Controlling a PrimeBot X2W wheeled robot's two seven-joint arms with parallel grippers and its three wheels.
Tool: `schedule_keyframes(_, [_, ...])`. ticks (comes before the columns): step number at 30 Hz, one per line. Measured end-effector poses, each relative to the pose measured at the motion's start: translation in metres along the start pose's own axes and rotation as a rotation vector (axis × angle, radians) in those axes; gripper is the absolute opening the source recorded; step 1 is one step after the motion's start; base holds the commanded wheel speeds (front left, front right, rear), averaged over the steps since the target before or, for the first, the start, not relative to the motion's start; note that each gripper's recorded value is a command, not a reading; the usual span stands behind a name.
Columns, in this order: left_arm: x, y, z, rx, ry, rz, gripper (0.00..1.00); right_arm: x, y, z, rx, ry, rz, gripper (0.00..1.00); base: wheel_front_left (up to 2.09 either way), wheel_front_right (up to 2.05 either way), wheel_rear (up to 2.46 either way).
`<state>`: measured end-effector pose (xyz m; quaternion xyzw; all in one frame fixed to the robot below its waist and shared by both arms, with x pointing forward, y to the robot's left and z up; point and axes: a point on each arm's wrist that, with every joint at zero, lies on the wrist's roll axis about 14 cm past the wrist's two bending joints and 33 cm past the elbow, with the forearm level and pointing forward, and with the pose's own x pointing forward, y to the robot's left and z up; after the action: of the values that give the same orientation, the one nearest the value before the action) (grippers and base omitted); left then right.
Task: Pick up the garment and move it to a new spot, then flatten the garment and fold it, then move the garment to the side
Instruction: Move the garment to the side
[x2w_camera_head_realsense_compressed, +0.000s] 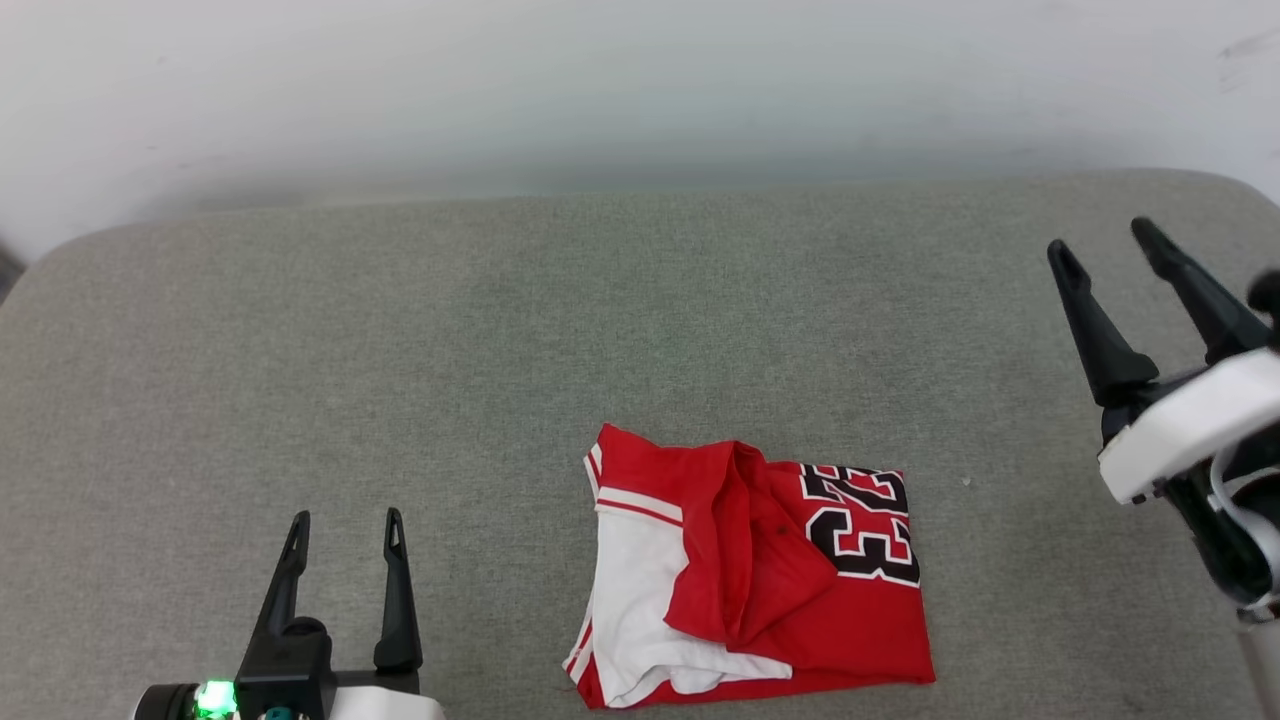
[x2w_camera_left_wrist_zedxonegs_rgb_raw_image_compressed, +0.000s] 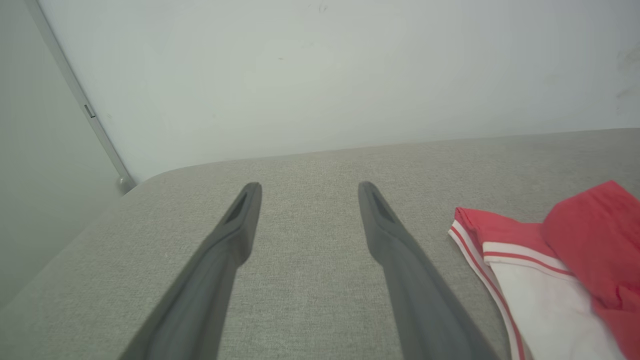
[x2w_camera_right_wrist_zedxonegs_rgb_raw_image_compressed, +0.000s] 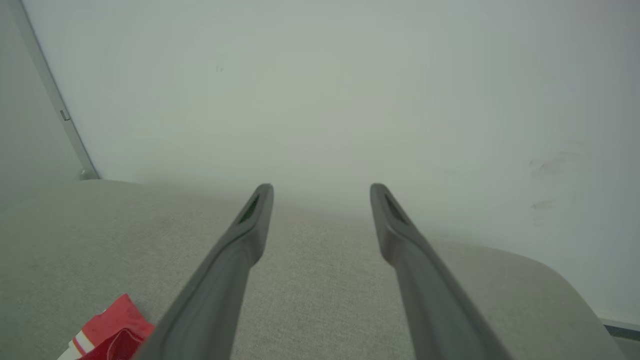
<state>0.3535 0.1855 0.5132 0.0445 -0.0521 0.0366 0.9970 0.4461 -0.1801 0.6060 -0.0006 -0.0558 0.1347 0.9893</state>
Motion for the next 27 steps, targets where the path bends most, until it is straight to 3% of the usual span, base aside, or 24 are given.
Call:
schedule_keyframes(5, [0.004, 0.0, -0.004, -0.003, 0.01, -0.002, 1.0, -0.002, 0.011, -0.059, 0.091, 0.434, 0.111, 1.0, 0.0, 0.0, 0.0])
schedule_keyframes(10, [0.008, 0.001, -0.007, -0.004, 0.017, 0.006, 1.0, -0.038, 0.019, -0.12, 0.219, 0.841, 0.194, 1.0, 0.0, 0.0, 0.0])
schedule_keyframes(13, [0.012, 0.002, -0.009, -0.004, 0.021, 0.008, 1.0, -0.064, 0.03, -0.15, 0.339, 1.015, 0.232, 1.0, 0.0, 0.0, 0.0])
schedule_keyframes(18, [0.02, 0.002, -0.014, -0.004, 0.031, 0.008, 1.0, -0.077, 0.051, -0.178, 0.474, 1.124, 0.272, 1.0, 0.0, 0.0, 0.0])
schedule_keyframes(27, [0.035, 0.002, -0.03, 0.006, 0.065, 0.005, 1.0, -0.07, 0.091, -0.223, 0.585, 1.193, 0.308, 1.0, 0.0, 0.0, 0.0])
